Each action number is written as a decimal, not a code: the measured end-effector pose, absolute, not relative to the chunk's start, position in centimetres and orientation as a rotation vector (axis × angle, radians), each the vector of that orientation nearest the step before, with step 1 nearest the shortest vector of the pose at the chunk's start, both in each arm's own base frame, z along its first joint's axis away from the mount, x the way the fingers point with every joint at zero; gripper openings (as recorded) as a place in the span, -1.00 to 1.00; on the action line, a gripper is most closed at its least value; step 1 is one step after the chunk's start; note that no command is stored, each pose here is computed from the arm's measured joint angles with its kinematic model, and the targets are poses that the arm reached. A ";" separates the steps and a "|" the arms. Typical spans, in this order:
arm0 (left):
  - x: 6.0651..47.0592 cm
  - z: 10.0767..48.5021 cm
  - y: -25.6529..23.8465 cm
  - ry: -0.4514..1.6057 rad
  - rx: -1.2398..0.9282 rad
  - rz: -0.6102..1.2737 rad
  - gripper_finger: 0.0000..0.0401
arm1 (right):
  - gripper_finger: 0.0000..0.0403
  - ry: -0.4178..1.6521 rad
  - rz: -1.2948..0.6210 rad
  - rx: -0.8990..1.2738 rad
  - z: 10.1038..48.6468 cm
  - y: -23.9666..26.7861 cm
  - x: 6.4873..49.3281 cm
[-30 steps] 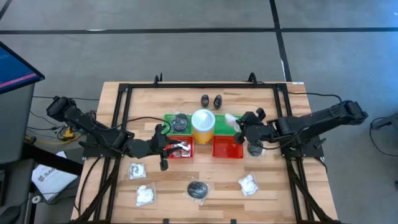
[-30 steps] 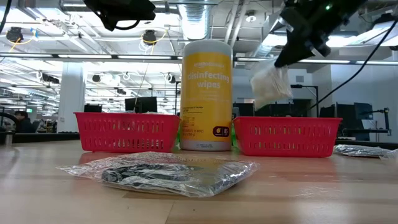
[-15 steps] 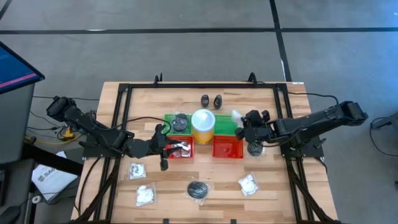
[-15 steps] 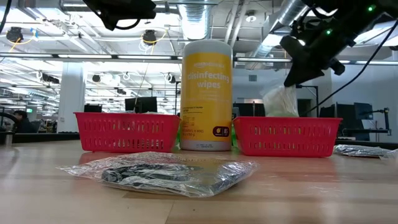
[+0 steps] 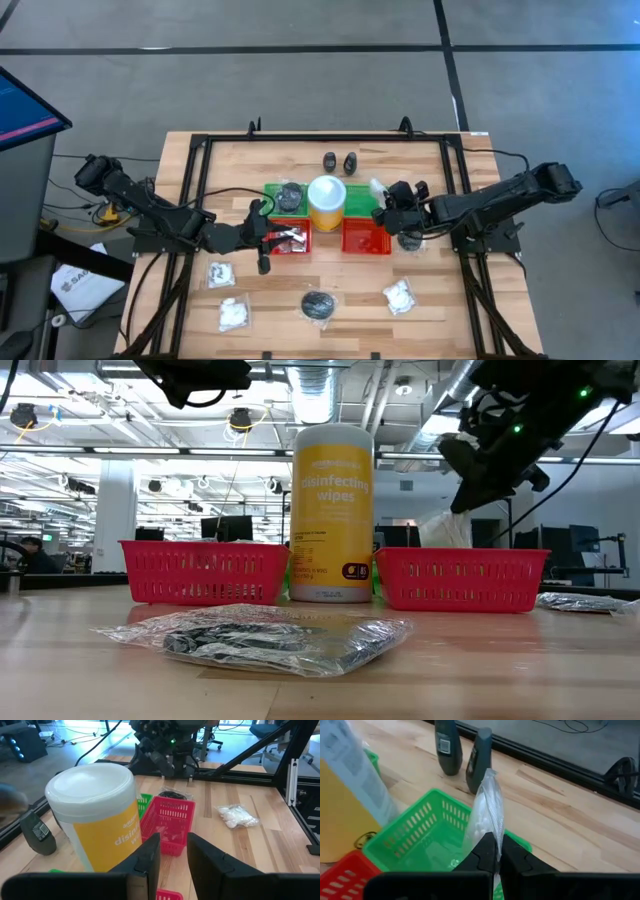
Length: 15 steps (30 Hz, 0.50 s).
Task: Pick & Place Travel size toiletries
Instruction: Put the vanity pack into the right green basket
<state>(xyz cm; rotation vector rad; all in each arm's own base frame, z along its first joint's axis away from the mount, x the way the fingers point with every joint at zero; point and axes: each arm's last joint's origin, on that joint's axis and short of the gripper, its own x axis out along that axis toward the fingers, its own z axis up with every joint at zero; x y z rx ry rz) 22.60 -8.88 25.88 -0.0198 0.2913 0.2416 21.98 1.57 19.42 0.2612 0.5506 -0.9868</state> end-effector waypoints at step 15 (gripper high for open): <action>22.6 25.9 -8.9 0.289 -0.021 0.241 -0.56 | -0.78 0.613 -1.029 0.232 17.1 1.8 22.9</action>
